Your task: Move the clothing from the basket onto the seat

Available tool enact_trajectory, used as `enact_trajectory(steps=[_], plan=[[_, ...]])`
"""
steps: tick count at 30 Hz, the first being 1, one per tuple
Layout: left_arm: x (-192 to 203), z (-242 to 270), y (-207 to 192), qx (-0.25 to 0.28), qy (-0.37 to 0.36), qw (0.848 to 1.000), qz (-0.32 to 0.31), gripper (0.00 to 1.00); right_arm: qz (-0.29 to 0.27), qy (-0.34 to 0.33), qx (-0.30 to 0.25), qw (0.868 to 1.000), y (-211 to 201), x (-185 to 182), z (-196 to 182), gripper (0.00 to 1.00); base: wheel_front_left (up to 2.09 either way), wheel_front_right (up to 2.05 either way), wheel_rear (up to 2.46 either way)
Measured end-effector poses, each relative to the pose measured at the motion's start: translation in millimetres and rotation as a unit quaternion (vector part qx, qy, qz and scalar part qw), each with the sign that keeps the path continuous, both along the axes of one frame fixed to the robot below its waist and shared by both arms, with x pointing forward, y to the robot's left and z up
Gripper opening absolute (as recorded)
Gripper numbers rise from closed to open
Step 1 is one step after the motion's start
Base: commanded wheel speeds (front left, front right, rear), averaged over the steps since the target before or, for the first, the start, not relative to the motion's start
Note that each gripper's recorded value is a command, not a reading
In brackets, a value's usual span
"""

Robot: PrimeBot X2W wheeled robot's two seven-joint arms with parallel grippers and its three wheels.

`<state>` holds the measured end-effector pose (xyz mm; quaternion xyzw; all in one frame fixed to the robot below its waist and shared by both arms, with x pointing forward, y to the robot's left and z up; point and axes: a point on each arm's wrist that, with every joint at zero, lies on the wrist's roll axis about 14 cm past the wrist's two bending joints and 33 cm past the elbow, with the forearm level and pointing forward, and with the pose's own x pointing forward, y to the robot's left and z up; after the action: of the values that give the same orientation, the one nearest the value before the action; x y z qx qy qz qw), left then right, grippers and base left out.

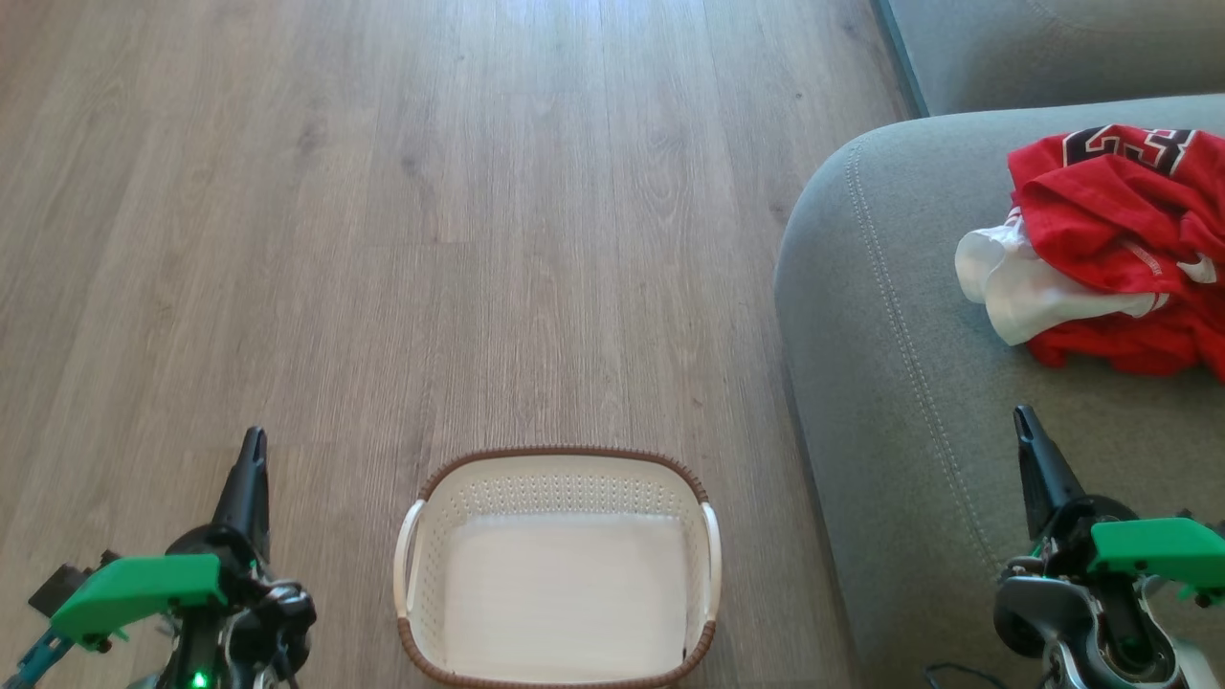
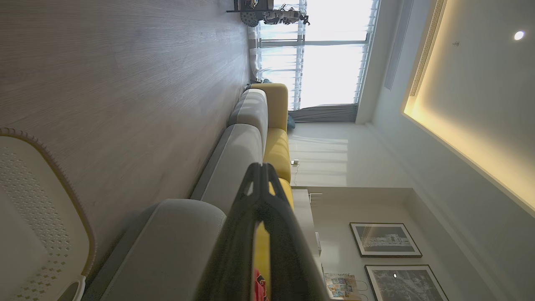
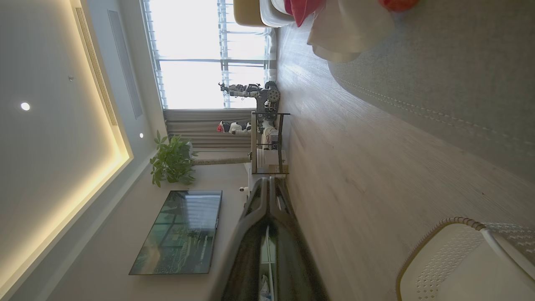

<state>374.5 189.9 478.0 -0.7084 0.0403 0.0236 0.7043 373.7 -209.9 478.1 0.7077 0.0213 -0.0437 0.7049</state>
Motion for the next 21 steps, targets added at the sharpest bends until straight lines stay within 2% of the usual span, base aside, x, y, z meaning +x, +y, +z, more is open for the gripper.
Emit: enact_trajectory(steps=[21], plan=[[0.0, 0.0, 0.1, -0.001, 0.000, 1.000, 0.001, 0.00, 0.000, 0.000, 0.003, 1.000, 0.9, -0.1, -0.2, 0.00, 0.00, 0.00, 0.00]])
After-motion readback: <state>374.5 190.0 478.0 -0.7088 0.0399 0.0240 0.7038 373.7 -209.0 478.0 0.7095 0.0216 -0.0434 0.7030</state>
